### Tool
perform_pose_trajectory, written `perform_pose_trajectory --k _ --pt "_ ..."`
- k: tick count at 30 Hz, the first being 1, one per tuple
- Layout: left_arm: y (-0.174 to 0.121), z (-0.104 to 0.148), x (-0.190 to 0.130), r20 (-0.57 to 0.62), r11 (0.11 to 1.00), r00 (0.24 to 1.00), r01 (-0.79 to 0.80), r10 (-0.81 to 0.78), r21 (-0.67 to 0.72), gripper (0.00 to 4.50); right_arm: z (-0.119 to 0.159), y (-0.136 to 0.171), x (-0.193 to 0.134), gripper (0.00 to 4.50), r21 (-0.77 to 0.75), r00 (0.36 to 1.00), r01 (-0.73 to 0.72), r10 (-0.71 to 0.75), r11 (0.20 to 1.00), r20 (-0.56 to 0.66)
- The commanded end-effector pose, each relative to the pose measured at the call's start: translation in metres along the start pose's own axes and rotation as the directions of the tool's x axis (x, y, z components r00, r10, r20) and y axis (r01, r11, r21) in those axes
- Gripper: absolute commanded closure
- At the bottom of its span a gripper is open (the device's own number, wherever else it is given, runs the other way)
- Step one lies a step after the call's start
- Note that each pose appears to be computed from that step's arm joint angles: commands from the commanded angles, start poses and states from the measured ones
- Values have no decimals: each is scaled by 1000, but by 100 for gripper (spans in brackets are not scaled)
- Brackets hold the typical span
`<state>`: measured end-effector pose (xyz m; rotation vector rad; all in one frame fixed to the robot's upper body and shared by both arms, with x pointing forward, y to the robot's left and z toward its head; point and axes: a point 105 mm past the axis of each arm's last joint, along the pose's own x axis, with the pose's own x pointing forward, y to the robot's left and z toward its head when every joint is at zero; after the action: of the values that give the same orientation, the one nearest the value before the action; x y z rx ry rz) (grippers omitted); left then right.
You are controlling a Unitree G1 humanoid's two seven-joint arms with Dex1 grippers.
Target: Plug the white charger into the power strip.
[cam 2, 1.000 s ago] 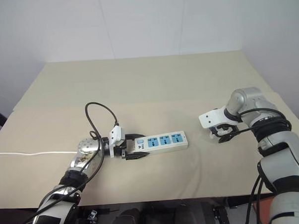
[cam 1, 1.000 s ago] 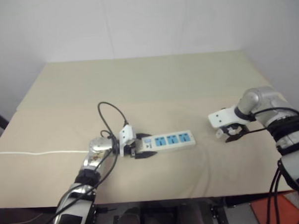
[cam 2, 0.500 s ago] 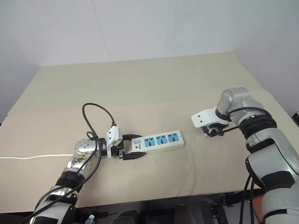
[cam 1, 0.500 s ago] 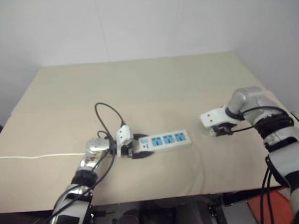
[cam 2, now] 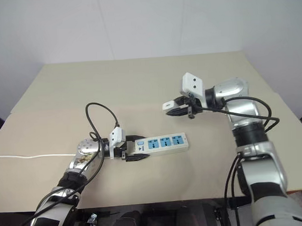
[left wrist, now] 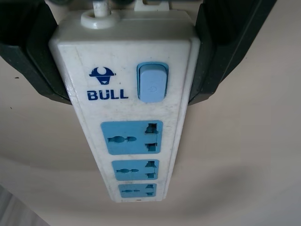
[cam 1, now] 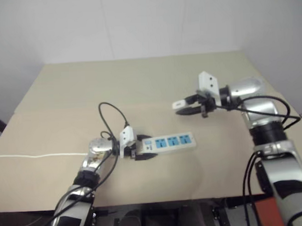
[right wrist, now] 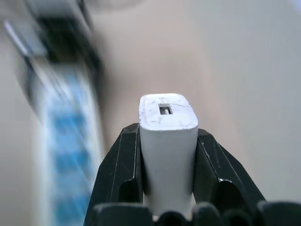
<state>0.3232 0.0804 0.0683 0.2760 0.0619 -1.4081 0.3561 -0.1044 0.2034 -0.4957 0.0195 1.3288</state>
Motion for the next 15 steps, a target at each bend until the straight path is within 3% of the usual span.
perform_pose_trajectory --k 1,9,15 --pt "-9 -18 -4 -64 998 997 32 -35 -53 120 6 16 12 338 82 985 67 -79 994 151" --pt "-11 -15 -9 -81 995 992 95 -98 -40 120 3 47 51 338 222 944 2 -75 975 321" --pt "-11 -16 -9 -87 993 989 113 -116 -42 120 -12 65 67 338 198 955 -43 -18 979 295"
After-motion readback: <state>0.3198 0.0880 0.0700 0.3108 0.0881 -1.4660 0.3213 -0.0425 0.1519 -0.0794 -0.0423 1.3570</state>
